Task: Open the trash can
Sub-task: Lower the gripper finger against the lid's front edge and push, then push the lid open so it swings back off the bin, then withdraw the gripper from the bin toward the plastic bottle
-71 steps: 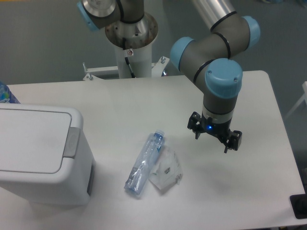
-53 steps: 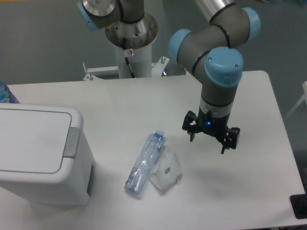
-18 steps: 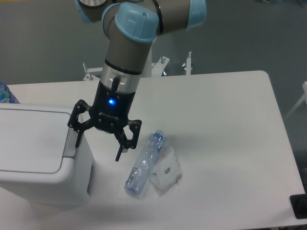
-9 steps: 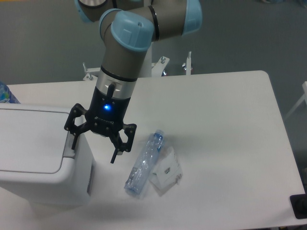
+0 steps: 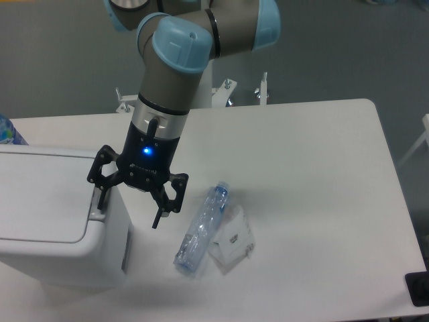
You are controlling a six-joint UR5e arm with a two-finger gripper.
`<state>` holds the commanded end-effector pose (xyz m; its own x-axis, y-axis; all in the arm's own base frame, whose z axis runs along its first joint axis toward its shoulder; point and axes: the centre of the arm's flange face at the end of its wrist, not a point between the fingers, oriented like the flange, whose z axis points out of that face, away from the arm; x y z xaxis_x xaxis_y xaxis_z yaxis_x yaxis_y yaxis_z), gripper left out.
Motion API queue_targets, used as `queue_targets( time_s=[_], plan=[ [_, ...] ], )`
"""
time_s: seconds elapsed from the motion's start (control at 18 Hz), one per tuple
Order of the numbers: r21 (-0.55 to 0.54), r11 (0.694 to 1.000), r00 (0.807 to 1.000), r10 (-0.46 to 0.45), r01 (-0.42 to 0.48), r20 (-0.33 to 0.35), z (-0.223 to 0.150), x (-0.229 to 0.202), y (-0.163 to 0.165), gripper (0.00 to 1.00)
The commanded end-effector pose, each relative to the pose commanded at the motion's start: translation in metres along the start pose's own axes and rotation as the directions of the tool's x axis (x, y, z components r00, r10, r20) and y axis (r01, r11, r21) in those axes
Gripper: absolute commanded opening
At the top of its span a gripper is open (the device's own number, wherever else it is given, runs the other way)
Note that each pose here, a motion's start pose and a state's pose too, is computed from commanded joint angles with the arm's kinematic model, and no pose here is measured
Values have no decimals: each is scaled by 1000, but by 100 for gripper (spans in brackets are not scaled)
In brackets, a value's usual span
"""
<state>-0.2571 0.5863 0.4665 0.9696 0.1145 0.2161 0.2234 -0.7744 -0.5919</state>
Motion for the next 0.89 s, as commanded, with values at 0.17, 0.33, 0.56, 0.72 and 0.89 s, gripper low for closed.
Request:
queue_targets(
  time_s=[0.17,0.33,0.56,0.72,0.89],
  plan=[
    [0,1000,1000,0,0,0,1,0,0,100],
    [-1,1000,1000,0,0,1,1,-1,0,100],
    [-9,1000,1000,0,0,21,1,-3,1,100],
    [-5,1000,1000,-5,6,23,0,-3,-1,100],
    [9,1000,999,-21,21,26,-6,-1,-7,100]
  ],
)
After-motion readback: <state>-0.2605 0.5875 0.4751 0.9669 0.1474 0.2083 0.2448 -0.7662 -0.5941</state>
